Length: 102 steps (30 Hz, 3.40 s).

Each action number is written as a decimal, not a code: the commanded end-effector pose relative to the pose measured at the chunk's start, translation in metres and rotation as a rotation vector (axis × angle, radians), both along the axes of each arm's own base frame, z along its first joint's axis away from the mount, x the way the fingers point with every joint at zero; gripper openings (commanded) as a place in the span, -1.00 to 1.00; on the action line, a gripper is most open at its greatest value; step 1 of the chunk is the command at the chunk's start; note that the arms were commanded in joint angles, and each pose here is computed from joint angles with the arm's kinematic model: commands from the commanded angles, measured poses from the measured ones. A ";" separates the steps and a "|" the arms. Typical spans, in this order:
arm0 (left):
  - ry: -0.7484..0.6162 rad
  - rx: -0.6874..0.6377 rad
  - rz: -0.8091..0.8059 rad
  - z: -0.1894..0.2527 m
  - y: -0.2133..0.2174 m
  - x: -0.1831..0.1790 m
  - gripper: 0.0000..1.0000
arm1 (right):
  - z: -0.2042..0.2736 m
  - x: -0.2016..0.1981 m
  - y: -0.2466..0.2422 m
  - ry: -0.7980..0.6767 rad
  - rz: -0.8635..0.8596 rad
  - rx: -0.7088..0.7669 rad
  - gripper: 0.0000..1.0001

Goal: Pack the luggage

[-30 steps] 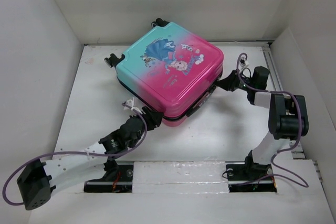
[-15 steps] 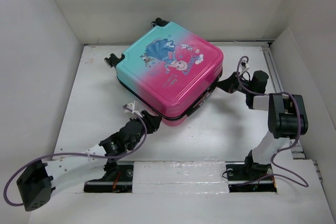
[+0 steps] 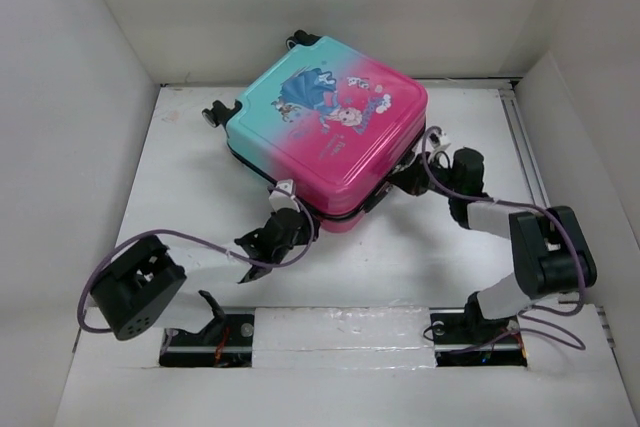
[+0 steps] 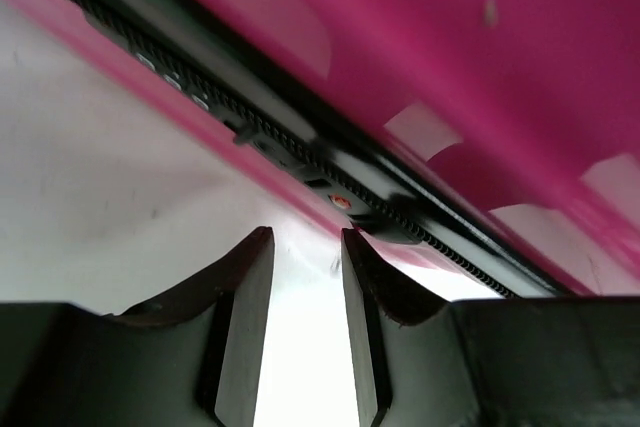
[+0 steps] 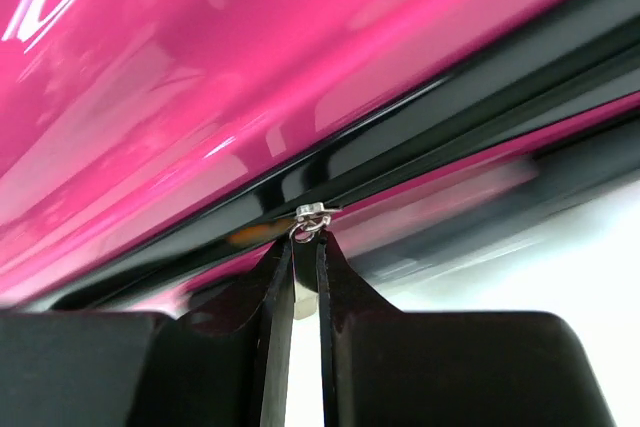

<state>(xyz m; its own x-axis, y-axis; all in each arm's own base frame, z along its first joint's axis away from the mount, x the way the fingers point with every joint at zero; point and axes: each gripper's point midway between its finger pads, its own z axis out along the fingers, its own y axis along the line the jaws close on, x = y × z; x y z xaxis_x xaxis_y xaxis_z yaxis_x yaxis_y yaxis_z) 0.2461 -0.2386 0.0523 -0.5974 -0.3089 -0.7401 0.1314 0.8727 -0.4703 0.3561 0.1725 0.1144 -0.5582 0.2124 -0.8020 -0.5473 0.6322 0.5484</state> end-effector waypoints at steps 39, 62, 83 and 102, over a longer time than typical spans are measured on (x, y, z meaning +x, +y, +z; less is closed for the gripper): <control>-0.530 -0.583 0.355 0.315 0.059 0.068 0.92 | 0.058 -0.186 0.125 -0.047 0.195 0.075 -1.00; -0.088 -0.777 0.403 0.169 0.200 0.239 0.99 | 0.037 -0.197 0.121 -0.019 0.222 0.065 -1.00; -0.237 -0.900 0.321 0.190 0.183 0.240 -0.41 | 0.060 -0.189 0.136 -0.035 0.224 0.141 -1.00; -0.386 -0.769 0.317 0.193 0.137 0.107 -1.00 | 0.133 -0.054 0.060 -0.197 0.000 0.105 -1.00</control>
